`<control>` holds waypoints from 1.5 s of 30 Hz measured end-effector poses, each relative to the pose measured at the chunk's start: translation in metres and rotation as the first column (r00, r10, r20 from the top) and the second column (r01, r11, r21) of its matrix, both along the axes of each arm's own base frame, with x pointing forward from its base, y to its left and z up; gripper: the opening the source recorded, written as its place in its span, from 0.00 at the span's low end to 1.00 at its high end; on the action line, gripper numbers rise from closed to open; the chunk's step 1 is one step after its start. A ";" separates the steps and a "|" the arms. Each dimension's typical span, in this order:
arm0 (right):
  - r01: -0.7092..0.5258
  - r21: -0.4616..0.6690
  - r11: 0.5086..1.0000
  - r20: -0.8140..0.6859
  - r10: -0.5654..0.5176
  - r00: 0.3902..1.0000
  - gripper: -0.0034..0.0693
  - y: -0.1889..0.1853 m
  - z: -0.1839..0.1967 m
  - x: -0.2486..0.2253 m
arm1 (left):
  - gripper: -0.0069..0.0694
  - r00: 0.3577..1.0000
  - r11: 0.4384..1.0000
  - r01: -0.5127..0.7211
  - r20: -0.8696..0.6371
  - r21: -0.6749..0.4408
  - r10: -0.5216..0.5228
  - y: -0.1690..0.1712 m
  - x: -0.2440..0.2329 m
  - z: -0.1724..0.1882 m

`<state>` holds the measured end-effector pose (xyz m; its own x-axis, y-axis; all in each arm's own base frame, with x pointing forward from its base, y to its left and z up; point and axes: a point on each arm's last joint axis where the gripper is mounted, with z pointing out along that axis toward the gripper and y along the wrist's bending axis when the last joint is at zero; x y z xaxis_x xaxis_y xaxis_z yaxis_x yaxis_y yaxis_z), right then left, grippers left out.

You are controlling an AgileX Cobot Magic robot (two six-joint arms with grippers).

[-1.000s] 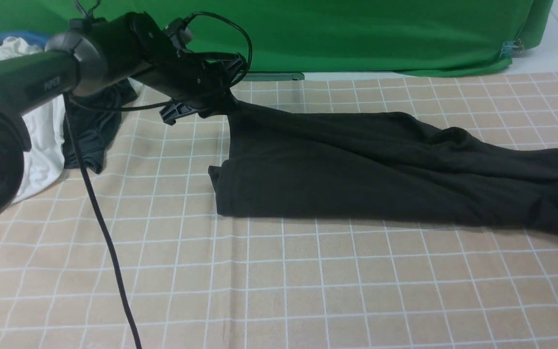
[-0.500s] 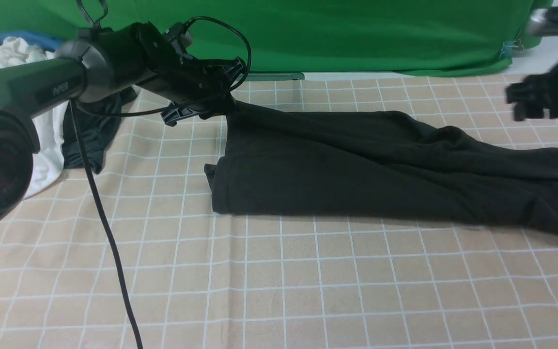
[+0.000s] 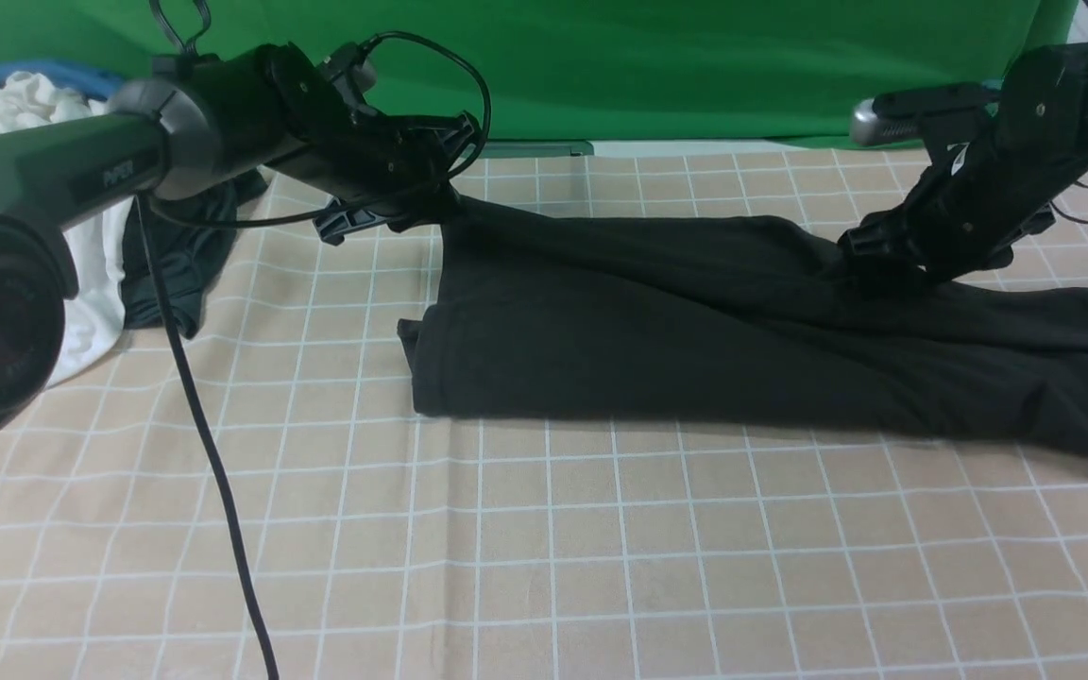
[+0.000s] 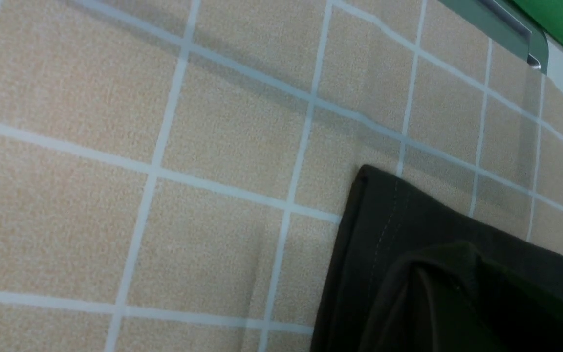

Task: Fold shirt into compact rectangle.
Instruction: 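Fold the black garment in half by bringing its near edge over to the far edge, then pull the folded dark garment lengthwise by its ends to straighten it flat on the table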

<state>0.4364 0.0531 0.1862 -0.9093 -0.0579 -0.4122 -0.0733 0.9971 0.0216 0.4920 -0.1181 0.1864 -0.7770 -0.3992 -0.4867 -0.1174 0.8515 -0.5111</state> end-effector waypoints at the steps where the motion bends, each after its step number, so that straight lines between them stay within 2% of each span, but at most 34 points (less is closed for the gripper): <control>1: 0.001 0.000 1.000 -0.003 -0.001 1.000 0.71 0.000 -0.001 0.000 | 0.12 1.000 1.000 0.000 0.000 0.000 0.000 0.000 0.000 0.000; 3: 0.004 0.001 1.000 -0.008 -0.004 1.000 0.67 0.000 -0.004 0.001 | 0.12 1.000 1.000 0.000 0.000 0.000 0.000 0.000 0.000 0.000; 6: 0.004 0.001 1.000 -0.010 -0.004 1.000 0.51 0.000 -0.007 0.002 | 0.12 1.000 1.000 0.000 0.000 0.000 0.000 0.000 0.000 0.000; 8: -0.008 -0.004 1.000 -0.002 0.008 1.000 0.28 0.000 -0.009 0.004 | 0.12 1.000 1.000 0.002 0.001 0.002 -0.002 0.000 0.000 0.000; 9: -0.014 -0.009 1.000 0.007 0.014 1.000 0.18 0.000 -0.009 0.005 | 0.12 1.000 1.000 0.004 0.002 0.003 -0.004 0.000 0.000 0.000; 10: -0.014 -0.009 1.000 0.018 0.015 1.000 0.15 0.000 -0.008 0.006 | 0.12 1.000 1.000 0.004 0.002 0.004 -0.004 0.000 0.000 0.000; 16: -0.001 -0.002 1.000 0.118 0.001 0.993 0.11 -0.006 0.013 0.021 | 0.12 1.000 1.000 0.013 0.018 0.001 -0.013 -0.001 0.003 0.008; 21: 0.009 0.007 1.000 0.196 -0.010 0.981 0.11 -0.010 0.024 0.029 | 0.12 0.996 1.000 0.017 0.085 -0.010 -0.016 -0.003 0.010 0.030; 26: 0.031 0.031 0.999 0.254 -0.038 0.966 0.11 -0.010 0.016 0.038 | 0.12 0.992 1.000 0.014 0.126 0.002 -0.014 -0.002 0.014 0.037; 30: 0.044 0.050 0.998 0.293 -0.057 0.954 0.11 -0.009 0.001 0.047 | 0.12 0.993 1.000 0.011 0.117 0.018 -0.013 -0.002 0.018 0.024; 34: 0.049 0.061 0.997 0.322 -0.066 0.944 0.13 -0.008 -0.011 0.053 | 0.14 0.994 0.999 0.014 0.104 0.032 -0.017 -0.002 0.020 0.011; 36: 0.048 0.065 0.997 0.346 -0.067 0.936 0.19 -0.008 -0.016 0.057 | 0.20 0.995 0.999 0.018 0.098 0.040 -0.022 -0.002 0.021 0.005; 40: 0.046 0.069 0.997 0.370 -0.069 0.926 0.46 -0.008 -0.011 0.060 | 0.40 0.995 0.999 0.023 0.092 0.037 -0.026 -0.001 0.023 0.008; 41: 0.047 0.069 0.997 0.366 -0.069 0.928 0.50 -0.008 -0.010 0.060 | 0.43 0.996 0.999 0.026 0.087 0.036 -0.029 -0.001 0.023 0.009; 43: 0.047 0.064 0.997 0.347 -0.066 0.935 0.70 -0.008 0.004 0.059 | 0.60 0.996 0.998 0.059 0.064 0.028 -0.061 0.002 0.025 0.026; 45: 0.038 0.051 0.998 0.331 -0.053 0.942 0.75 -0.008 0.018 0.057 | 0.69 0.995 0.995 0.097 0.027 0.024 -0.098 0.005 0.024 0.041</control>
<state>0.4936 0.0452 0.2046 -0.7218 0.0055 -0.6921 -0.0379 0.9982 0.0474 0.5158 -0.1134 0.2275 -0.7974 -0.3108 -0.5173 -0.0191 0.8697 -0.4932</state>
